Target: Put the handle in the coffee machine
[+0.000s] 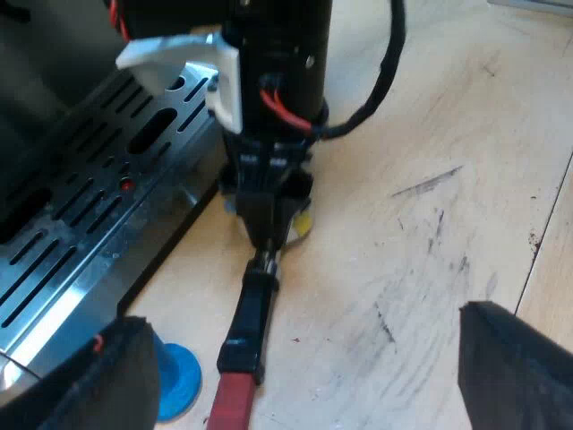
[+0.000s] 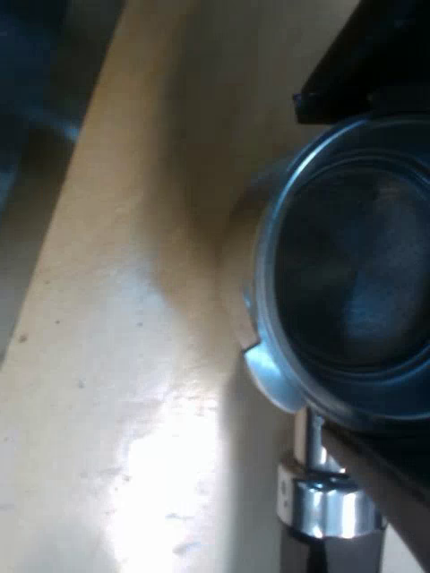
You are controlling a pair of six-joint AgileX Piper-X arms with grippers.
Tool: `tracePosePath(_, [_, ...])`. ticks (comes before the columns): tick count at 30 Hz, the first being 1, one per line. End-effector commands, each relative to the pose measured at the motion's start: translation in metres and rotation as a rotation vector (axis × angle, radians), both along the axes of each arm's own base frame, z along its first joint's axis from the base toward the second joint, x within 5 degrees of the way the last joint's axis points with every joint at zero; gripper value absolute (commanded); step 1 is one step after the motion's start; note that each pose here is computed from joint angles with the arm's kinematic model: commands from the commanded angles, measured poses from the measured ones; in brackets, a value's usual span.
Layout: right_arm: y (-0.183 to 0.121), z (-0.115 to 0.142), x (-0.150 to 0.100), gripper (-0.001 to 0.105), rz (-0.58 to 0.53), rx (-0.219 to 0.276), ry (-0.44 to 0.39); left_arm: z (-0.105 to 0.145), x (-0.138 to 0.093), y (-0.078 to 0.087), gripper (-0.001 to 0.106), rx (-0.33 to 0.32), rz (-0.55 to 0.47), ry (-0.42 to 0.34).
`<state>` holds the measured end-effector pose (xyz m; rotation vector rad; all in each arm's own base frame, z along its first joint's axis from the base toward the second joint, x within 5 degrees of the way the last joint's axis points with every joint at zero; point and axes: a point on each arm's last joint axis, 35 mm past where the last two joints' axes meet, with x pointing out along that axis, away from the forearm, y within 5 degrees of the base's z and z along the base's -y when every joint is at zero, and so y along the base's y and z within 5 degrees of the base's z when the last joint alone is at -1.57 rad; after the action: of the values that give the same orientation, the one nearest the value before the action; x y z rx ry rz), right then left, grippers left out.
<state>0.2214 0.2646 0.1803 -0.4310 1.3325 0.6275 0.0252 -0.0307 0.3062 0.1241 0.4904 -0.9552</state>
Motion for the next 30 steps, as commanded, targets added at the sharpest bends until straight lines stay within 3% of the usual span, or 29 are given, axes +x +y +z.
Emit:
tracePosePath(1, [-0.002, 0.025, -0.01, 0.0, -0.001, 0.024, -0.004, 0.002, 0.001, -0.001, 0.071, -0.005, -0.013, -0.013])
tracePosePath(5, [-0.007, 0.041, -0.023, 0.0, 0.015, 0.009, 0.002, 0.002, 0.0, -0.001, 0.071, -0.008, -0.054, -0.026])
tracePosePath(8, [-0.016, 0.057, -0.033, 0.0, 0.014, 0.004, 0.018, 0.0, 0.0, -0.002, 0.071, 0.031, -0.115, -0.094])
tracePosePath(12, [-0.02, 0.072, -0.042, 0.0, 0.015, 0.023, 0.015, -0.006, 0.002, -0.003, 0.071, 0.049, -0.126, -0.092])
tracePosePath(21, [-0.023, 0.088, -0.055, 0.0, 0.005, 0.075, 0.01, -0.022, 0.015, -0.013, 0.071, 0.055, -0.221, 0.026])
tracePosePath(22, [-0.023, 0.095, -0.059, 0.0, 0.005, 0.101, 0.015, -0.022, 0.016, -0.014, 0.071, 0.057, -0.223, 0.029])
tracePosePath(23, [-0.023, 0.098, -0.062, 0.0, -0.01, 0.117, 0.019, -0.028, 0.029, -0.02, 0.071, 0.098, -0.247, 0.087])
tracePosePath(26, [-0.023, 0.099, -0.062, 0.0, -0.005, 0.122, 0.026, -0.036, 0.042, -0.028, 0.069, 0.131, -0.292, 0.156])
tracePosePath(30, [-0.021, 0.099, -0.065, 0.0, -0.001, 0.125, 0.031, -0.045, 0.057, -0.035, 0.068, 0.175, -0.323, 0.205])
